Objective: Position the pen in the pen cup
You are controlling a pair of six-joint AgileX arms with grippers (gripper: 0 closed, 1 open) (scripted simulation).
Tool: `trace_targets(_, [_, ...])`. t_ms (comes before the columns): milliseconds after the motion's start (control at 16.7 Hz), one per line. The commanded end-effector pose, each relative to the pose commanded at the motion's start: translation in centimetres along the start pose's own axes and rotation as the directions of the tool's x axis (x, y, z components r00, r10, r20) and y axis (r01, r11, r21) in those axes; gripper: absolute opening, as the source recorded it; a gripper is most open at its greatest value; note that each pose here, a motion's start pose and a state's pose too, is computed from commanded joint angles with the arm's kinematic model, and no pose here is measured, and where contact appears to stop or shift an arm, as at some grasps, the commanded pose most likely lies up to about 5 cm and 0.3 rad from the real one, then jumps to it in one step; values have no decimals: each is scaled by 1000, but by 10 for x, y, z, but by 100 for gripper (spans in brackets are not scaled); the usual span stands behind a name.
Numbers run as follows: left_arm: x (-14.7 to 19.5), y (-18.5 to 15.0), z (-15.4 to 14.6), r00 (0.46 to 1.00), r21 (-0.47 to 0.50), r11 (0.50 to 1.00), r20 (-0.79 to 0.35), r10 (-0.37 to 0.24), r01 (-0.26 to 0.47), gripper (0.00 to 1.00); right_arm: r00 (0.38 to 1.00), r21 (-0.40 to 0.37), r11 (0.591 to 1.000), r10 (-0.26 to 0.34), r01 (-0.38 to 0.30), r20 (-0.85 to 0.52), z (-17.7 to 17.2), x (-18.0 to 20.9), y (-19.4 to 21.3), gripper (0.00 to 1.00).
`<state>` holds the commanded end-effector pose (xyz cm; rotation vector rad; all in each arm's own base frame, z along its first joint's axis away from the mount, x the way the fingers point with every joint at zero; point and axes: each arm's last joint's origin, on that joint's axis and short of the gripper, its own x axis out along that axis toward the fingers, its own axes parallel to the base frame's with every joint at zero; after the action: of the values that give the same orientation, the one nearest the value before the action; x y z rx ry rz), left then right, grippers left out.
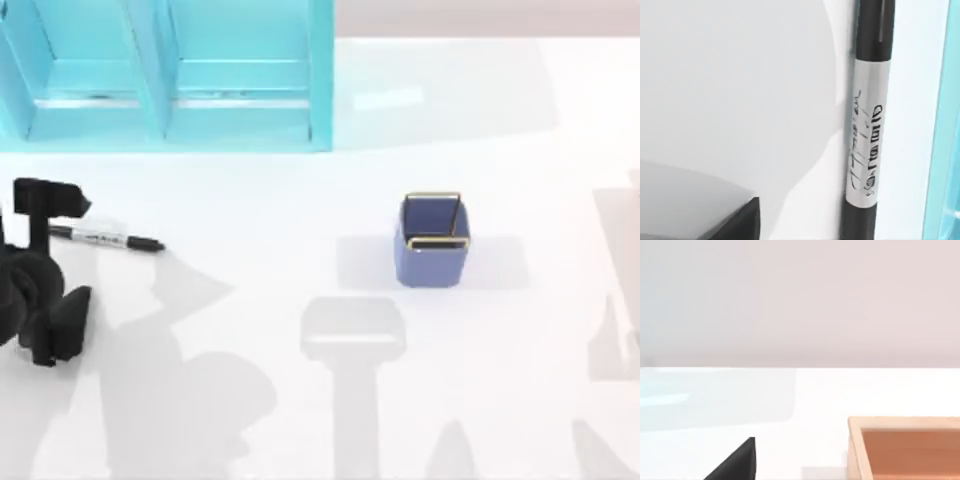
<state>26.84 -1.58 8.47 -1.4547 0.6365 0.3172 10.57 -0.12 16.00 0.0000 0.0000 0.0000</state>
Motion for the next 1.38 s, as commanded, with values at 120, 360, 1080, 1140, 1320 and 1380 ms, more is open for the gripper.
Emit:
trace_targets(120, [23,-1,0,1000,0,1000,-1,4,-4,100,1000,0,1000,0,0,0,0,0,0,100])
trace_targets(360, [66,4,0,1000,0,1000,0,8,-8,100,1000,0,1000,0,0,0,0,0,0,100])
trace_targets(1080, [78,6,-1,1000,1,1000,0,4,-4,55,1000,0,1000,0,0,0,0,0,0,100])
trace_targets(1140, [78,6,-1,1000,1,1000,0,4,-4,47,1000,0,1000,0,0,0,0,0,0,100])
trace_targets(1320, [78,6,-1,1000,1,1000,0,4,-4,25,1000,0,1000,0,0,0,0,0,0,100])
trace_targets(1380, [78,6,-1,1000,1,1000,0,4,-4,17,1000,0,1000,0,0,0,0,0,0,100])
